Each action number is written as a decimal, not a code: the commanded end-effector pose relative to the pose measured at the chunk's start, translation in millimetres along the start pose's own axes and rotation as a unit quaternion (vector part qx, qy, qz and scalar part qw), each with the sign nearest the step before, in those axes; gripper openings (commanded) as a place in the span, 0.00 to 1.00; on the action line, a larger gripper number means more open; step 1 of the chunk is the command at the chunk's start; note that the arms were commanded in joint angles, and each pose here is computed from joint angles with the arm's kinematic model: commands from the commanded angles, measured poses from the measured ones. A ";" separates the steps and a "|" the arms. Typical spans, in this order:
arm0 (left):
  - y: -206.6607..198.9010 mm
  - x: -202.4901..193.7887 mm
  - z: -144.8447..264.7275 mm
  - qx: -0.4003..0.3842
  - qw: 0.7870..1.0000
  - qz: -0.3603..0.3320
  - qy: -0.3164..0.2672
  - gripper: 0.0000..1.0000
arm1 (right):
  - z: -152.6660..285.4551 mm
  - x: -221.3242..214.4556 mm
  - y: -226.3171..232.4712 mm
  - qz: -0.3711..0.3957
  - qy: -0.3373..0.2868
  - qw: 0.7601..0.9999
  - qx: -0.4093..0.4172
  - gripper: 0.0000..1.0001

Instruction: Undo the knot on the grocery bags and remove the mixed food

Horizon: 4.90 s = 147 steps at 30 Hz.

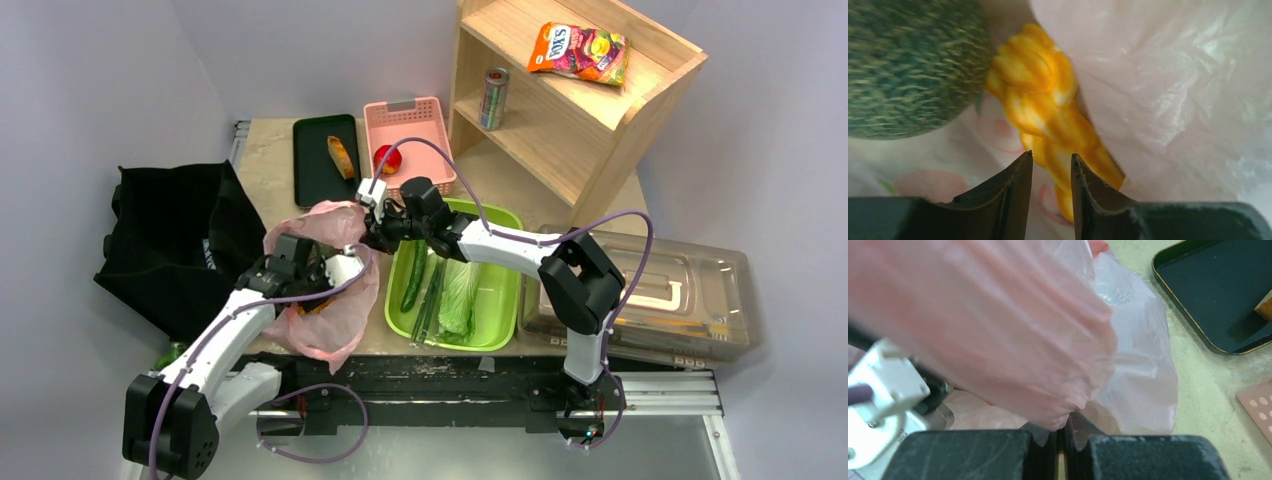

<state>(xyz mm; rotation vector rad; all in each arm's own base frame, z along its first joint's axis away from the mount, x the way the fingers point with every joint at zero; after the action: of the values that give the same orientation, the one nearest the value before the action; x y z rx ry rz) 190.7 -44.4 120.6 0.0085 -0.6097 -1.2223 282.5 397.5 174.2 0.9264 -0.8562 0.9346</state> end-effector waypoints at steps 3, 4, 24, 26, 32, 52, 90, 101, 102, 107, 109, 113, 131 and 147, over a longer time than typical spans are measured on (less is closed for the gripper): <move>-4.0 -3.3 -24.4 -0.001 0.998 -0.060 -0.030 0.50 | -0.2 22.6 7.9 -0.010 -0.027 0.999 0.015 0.00; -5.0 -5.1 -28.2 -0.008 0.998 -0.061 -0.026 0.57 | -0.8 21.7 6.7 -0.014 -0.025 0.999 0.014 0.00; -26.5 19.3 72.8 0.085 0.981 -0.080 -0.157 0.00 | 0.3 22.2 -18.6 -0.025 -0.027 0.999 -0.010 0.00; -34.4 27.4 92.8 0.084 0.973 -0.098 -0.191 0.00 | -0.3 22.6 -18.2 -0.025 -0.026 0.999 -0.007 0.00; 2.2 95.4 182.4 0.177 0.922 -0.080 -0.336 0.00 | 0.4 18.6 -18.0 -0.027 -0.021 0.999 -0.010 0.00; 341.6 206.1 196.9 0.410 0.838 0.225 -0.281 0.00 | 1.9 9.5 -4.8 0.031 -0.016 0.999 0.004 0.00; 226.4 162.8 213.3 0.200 0.900 0.098 -0.374 0.49 | 2.8 13.5 -6.3 0.030 -0.026 0.999 -0.001 0.00; 42.8 109.0 167.5 0.018 0.965 -0.063 -0.254 0.19 | -0.5 26.7 1.9 0.015 -0.037 0.999 0.018 0.00; 45.1 104.6 160.1 0.020 0.970 -0.051 -0.238 0.19 | 1.0 29.9 3.2 0.016 -0.039 0.999 0.018 0.00; 14.7 51.4 106.1 -0.071 0.989 -0.083 -0.097 0.17 | 7.9 36.4 6.2 0.018 -0.046 0.999 0.013 0.00; -11.6 36.8 95.2 -0.109 0.984 -0.108 -0.087 0.17 | 8.9 38.0 6.4 0.017 -0.048 0.999 0.011 0.00; -75.0 26.1 86.1 -0.245 0.953 -0.149 -0.096 0.17 | 6.4 43.1 6.2 0.015 -0.055 0.998 0.012 0.00; -26.1 36.9 34.8 -0.091 0.992 -0.050 -0.069 0.18 | 11.5 43.0 11.8 0.019 -0.058 0.998 0.026 0.00; -65.3 53.7 1.9 -0.194 0.968 -0.130 -0.093 0.68 | 14.1 31.1 8.6 0.022 -0.050 0.998 0.026 0.00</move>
<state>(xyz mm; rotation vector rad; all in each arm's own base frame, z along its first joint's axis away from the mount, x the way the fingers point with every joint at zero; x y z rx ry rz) 134.0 -87.2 117.4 -0.3189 -0.4405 -1.6347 283.6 399.1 178.4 0.9706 -0.8527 0.9352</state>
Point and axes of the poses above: each gripper's point midway between its finger pads, its own z axis back along the fingers, its own y axis along the line the jaws close on, x = y × z, the point moved 6 cm from there along z, back along the fingers, and after that the axes turned 10 degrees about -z, right-handed, at the moved point
